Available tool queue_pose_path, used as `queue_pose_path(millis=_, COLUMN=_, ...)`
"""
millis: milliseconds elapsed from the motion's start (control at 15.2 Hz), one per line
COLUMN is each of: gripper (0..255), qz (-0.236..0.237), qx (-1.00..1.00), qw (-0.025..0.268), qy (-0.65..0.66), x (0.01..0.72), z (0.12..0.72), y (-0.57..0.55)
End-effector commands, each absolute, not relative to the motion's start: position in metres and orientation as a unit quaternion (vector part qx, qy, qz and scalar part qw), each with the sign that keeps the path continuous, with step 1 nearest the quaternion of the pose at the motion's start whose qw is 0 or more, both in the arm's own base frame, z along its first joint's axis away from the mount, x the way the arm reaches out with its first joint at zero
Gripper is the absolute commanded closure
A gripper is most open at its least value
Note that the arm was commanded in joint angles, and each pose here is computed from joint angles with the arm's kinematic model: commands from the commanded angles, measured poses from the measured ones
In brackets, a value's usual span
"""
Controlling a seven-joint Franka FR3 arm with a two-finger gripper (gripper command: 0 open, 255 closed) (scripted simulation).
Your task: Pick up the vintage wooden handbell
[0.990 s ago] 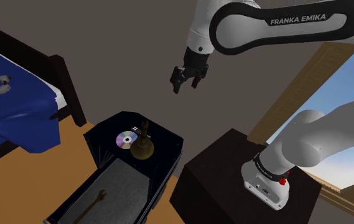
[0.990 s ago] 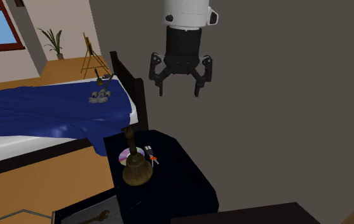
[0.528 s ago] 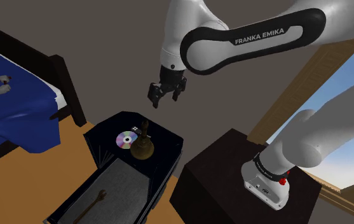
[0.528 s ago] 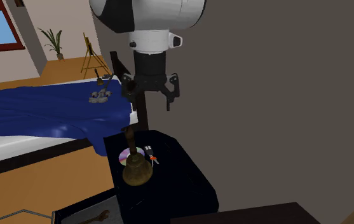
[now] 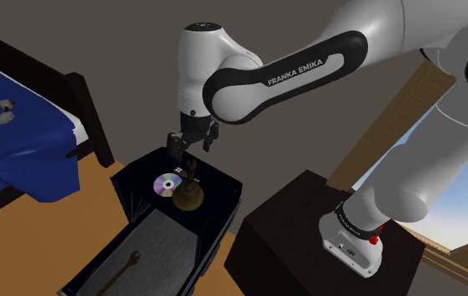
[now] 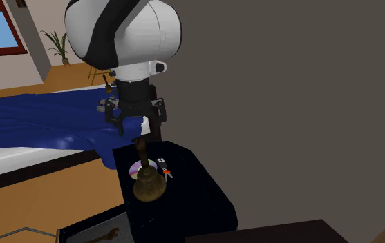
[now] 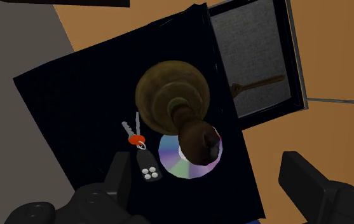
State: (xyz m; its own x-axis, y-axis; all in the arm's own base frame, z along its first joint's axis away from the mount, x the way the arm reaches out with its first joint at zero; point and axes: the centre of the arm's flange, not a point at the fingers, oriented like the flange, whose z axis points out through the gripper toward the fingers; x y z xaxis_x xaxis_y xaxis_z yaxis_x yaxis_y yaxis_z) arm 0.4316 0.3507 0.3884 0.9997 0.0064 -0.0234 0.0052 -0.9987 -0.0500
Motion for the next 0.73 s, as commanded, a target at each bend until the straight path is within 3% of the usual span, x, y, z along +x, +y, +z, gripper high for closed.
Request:
queue_pose_path(millis=0, gripper=0, qz=0.012, qx=-1.000, qw=0.025, qy=-0.004, x=0.432, z=0.376, y=0.354)
queue_pose_path(millis=462, gripper=0, qz=0.012, qx=-1.000, qw=0.025, qy=-0.004, x=0.432, z=0.347, y=0.354)
queue_pose_path(millis=528, gripper=255, qz=0.012, qx=-1.000, qw=0.025, qy=-0.004, x=0.432, z=0.347, y=0.354)
queue_pose_path(millis=660, gripper=255, qz=0.012, qx=-1.000, qw=0.025, qy=-0.004, x=0.432, z=0.346, y=0.354)
